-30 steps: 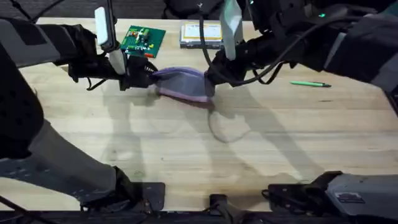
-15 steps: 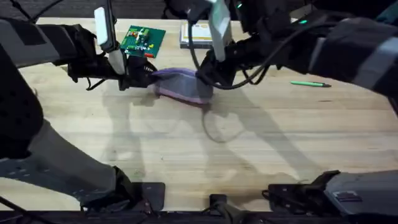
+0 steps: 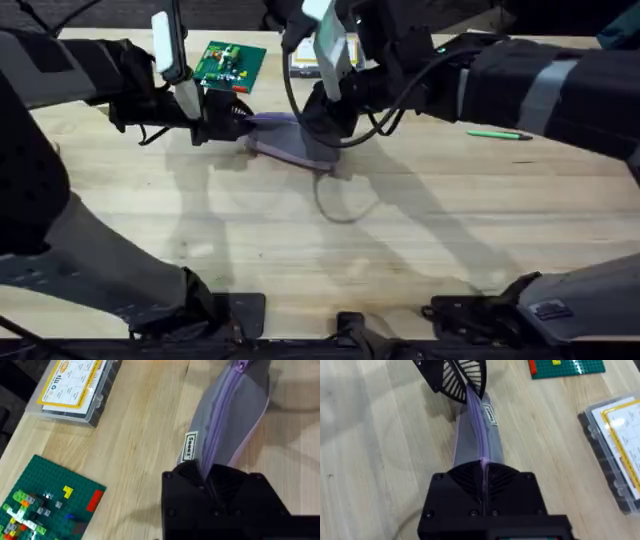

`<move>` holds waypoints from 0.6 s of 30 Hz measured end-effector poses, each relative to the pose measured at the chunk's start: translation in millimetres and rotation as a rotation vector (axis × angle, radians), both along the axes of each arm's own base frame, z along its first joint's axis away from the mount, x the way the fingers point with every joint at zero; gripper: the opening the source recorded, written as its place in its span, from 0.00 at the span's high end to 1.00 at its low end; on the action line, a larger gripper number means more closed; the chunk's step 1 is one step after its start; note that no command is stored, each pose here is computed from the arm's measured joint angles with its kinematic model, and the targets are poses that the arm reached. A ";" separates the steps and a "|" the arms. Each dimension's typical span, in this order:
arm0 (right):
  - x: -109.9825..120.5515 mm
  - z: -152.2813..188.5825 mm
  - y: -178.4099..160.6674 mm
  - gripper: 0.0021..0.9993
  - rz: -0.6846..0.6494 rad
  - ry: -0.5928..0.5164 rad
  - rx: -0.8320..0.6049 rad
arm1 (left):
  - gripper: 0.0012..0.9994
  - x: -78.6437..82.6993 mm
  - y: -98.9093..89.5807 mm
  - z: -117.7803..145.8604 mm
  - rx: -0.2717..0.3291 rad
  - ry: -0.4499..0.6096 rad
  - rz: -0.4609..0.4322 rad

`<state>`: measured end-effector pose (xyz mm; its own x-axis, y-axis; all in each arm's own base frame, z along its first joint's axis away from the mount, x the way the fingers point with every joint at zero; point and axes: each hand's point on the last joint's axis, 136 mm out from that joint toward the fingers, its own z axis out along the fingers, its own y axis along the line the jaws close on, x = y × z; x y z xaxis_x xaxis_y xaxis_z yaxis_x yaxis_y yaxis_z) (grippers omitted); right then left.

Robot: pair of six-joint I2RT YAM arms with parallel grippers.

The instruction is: Unzip the bag, pick up the pens from the table one at a time and place them inside, then zip the bag closed.

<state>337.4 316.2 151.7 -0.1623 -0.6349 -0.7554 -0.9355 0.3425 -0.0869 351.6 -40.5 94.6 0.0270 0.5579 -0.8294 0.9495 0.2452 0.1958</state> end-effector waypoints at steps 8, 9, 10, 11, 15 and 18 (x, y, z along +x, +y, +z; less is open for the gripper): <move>3.5 -2.5 14.3 0.97 0.021 -0.030 0.022 | 0.96 -0.1 0.0 0.0 0.000 0.000 0.000; 4.3 -2.6 16.0 0.97 0.023 -0.035 0.025 | 0.96 -0.1 0.0 0.0 0.000 0.001 0.000; 5.0 -2.7 17.6 0.97 0.025 -0.040 0.028 | 0.96 -0.1 0.0 0.0 0.000 0.000 0.000; 5.8 -2.6 19.6 0.97 0.027 -0.046 0.033 | 0.96 -0.1 0.0 0.0 0.000 0.000 0.000; 9.7 -2.7 30.1 0.97 0.040 -0.076 0.055 | 0.96 0.0 0.0 0.0 0.000 0.000 0.000; 13.4 -5.8 40.0 0.97 0.049 -0.098 0.075 | 0.96 0.1 0.0 0.0 0.000 0.000 0.000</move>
<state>350.7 356.2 145.9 -0.0556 -0.5814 -0.8117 -0.9397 0.3052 -0.1543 351.7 -40.5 94.5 0.0272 0.5582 -0.8292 0.9494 0.2451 0.1962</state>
